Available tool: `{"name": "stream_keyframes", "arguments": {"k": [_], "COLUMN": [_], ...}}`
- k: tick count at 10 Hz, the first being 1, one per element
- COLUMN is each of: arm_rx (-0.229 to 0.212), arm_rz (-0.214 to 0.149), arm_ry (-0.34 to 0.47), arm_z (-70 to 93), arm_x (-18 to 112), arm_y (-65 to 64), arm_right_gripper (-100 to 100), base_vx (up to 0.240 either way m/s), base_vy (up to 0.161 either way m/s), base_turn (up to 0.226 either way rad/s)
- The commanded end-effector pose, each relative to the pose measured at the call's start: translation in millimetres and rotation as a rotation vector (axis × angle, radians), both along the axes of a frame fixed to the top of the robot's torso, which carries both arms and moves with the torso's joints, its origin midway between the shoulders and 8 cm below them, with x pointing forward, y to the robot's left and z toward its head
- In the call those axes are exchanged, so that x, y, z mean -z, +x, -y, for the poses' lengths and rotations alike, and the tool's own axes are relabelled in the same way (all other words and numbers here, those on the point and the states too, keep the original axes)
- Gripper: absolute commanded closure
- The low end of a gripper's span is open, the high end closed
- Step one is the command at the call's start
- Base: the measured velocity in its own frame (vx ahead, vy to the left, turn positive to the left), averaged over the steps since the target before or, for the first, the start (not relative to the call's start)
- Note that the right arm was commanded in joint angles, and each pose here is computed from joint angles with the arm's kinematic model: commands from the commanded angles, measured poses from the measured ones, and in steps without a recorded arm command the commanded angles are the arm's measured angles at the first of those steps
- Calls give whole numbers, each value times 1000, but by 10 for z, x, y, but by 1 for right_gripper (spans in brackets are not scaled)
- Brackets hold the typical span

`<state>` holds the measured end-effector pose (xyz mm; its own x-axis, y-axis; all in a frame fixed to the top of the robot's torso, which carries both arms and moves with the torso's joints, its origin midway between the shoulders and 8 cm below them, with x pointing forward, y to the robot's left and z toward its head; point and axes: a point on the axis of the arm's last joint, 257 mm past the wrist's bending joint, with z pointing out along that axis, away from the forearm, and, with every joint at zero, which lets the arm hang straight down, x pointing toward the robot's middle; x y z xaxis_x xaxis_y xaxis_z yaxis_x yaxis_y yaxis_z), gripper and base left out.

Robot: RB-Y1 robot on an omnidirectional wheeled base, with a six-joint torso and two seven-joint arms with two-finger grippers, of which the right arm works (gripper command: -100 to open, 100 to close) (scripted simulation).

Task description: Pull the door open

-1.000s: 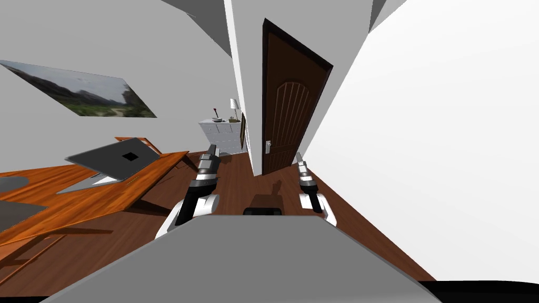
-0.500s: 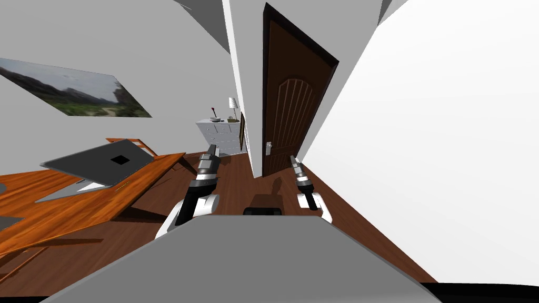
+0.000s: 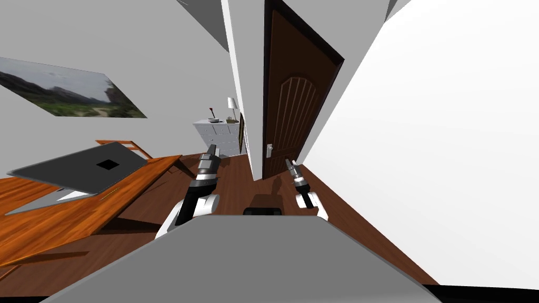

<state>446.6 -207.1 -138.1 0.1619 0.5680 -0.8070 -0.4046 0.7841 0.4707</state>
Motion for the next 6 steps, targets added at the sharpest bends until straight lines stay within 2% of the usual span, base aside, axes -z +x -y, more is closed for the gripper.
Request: {"name": "stream_keyframes", "arguments": {"k": [1, 2, 5, 6], "arm_rx": [3, 3, 2, 0], "arm_rz": [-14, -29, -51, -64], "arm_ry": [-46, -97, -170, -219], "arm_z": [-32, -69, -121, -154], "arm_x": [109, 240, 430, 554], "arm_y": [40, 75, 119, 144], "arm_right_gripper": [-100, -100, -100, -100], "base_vx": [129, 155, 114, 120], "base_vy": [19, 36, 46, 11], "base_turn": [-6, -9, -8, -9]}}
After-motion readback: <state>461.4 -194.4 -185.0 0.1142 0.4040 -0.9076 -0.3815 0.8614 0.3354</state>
